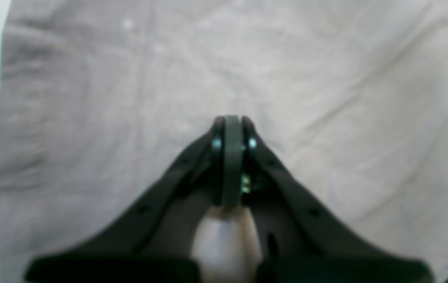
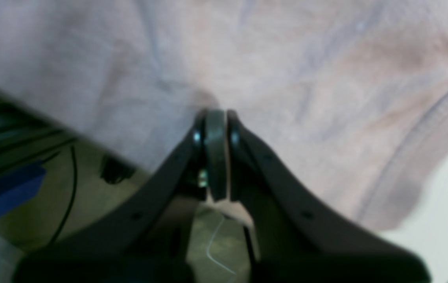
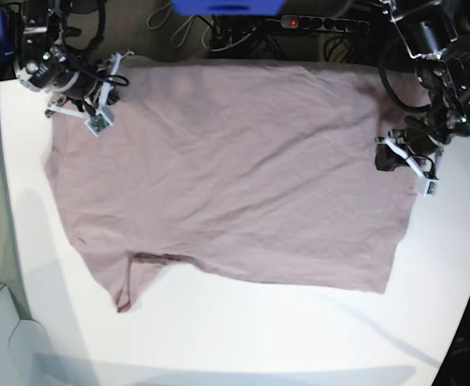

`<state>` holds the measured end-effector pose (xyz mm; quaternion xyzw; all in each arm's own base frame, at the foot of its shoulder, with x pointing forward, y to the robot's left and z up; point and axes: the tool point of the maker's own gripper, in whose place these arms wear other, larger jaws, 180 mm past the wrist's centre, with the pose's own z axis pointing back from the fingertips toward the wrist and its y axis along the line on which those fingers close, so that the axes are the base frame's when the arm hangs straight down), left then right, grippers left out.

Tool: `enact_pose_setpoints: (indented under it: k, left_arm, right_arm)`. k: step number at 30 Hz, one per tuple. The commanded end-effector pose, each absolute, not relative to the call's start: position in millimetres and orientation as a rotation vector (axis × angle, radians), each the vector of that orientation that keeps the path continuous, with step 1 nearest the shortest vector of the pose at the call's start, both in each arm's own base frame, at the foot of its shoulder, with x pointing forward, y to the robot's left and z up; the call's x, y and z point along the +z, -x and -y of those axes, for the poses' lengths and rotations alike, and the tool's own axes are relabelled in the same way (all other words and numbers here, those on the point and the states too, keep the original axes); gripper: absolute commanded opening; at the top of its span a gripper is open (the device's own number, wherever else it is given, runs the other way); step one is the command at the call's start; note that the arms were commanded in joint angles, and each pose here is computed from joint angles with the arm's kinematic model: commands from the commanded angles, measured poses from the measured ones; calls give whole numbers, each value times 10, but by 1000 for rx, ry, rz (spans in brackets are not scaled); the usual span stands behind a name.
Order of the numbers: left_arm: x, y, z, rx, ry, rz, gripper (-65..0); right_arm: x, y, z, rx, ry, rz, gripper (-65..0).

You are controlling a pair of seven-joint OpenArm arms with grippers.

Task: Layout the t-shirt on the table in an organized manner, then fold the t-shirt properly
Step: 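Pull the t-shirt shoulders apart with both grippers to smooth it flat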

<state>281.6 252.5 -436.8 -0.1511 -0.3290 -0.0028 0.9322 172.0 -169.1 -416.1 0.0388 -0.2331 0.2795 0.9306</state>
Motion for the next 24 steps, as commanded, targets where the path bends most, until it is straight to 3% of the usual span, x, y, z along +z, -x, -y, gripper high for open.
enact_pose_setpoints:
  k: [1, 9, 19, 24]
  left_arm:
    - [-4447, -2655, -2662, -36, 230, 577, -647]
    - [-4052, -2730, -2721, -119, 140, 629, -647]
    - [-3722, -2901, -2532, -99, 136, 748, -647]
    - [-3949, -3044, -2380, -33, 236, 741, -647]
  right_arm:
    - [-4014, -1811, 1624, 593, -85, 541, -650]
    - [-3674, -2038, 1651, 648, -24, 641, -650]
    - [-3222, -3170, 1613, 615, 8, 857, -650]
    - [-3539, -3593, 1711, 531, -63, 782, -650]
